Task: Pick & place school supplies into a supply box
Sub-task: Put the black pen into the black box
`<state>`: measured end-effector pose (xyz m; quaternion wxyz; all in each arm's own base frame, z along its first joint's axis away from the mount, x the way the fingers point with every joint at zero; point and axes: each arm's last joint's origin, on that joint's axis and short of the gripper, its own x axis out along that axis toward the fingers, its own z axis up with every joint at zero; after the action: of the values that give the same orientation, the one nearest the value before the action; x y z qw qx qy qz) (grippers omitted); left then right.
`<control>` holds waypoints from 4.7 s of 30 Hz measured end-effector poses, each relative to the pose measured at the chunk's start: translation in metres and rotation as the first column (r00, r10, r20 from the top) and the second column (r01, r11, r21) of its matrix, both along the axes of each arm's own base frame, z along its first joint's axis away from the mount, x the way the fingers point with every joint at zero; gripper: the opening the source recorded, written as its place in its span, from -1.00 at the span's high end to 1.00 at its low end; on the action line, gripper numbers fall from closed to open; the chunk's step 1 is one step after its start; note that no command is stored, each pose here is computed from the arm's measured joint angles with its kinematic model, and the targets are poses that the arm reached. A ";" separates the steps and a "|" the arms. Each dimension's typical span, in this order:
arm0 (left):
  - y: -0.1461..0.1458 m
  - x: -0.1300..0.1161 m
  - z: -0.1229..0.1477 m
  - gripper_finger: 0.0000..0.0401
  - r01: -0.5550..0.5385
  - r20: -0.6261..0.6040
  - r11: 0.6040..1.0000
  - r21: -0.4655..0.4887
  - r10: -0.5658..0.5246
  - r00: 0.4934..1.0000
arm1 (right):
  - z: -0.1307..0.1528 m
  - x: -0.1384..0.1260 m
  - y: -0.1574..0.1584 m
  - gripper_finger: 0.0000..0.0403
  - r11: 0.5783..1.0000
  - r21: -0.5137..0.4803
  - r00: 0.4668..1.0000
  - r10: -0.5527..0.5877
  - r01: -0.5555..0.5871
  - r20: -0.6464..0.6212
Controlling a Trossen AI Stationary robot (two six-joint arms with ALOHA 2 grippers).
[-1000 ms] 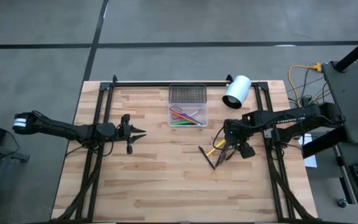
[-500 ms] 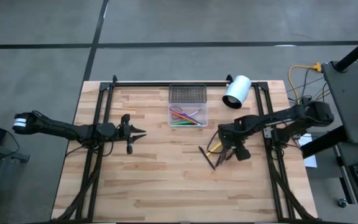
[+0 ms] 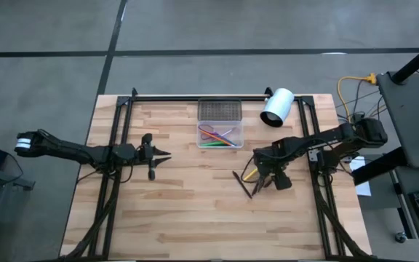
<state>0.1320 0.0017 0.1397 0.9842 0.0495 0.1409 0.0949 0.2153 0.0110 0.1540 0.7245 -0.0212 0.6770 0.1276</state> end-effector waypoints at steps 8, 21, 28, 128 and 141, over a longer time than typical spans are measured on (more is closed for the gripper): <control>0.000 0.000 0.000 0.74 0.000 0.000 1.000 0.000 0.000 1.000 | 0.002 -0.004 0.016 0.05 0.999 -0.039 0.999 0.028 -0.027 0.022; 0.000 0.000 0.000 0.74 0.000 0.000 1.000 0.000 0.000 1.000 | -0.001 -0.006 0.025 0.05 0.994 -0.098 0.998 0.055 -0.051 0.039; 0.000 0.000 0.000 0.74 0.000 0.000 1.000 0.000 0.000 1.000 | -0.006 -0.007 0.025 0.05 0.995 -0.090 0.997 0.057 -0.052 0.053; 0.000 0.000 0.000 0.74 0.000 0.000 1.000 0.000 0.000 1.000 | -0.015 -0.010 0.035 0.89 0.935 -0.058 0.926 0.355 -0.350 0.130; 0.000 0.000 0.000 0.74 0.000 0.000 1.000 0.000 0.000 1.000 | 0.004 0.005 0.037 0.89 0.938 -0.104 0.919 0.345 -0.330 0.191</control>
<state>0.1320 0.0017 0.1398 0.9842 0.0494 0.1409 0.0948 0.2207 0.0476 0.1577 0.7567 -0.1758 0.5884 0.2241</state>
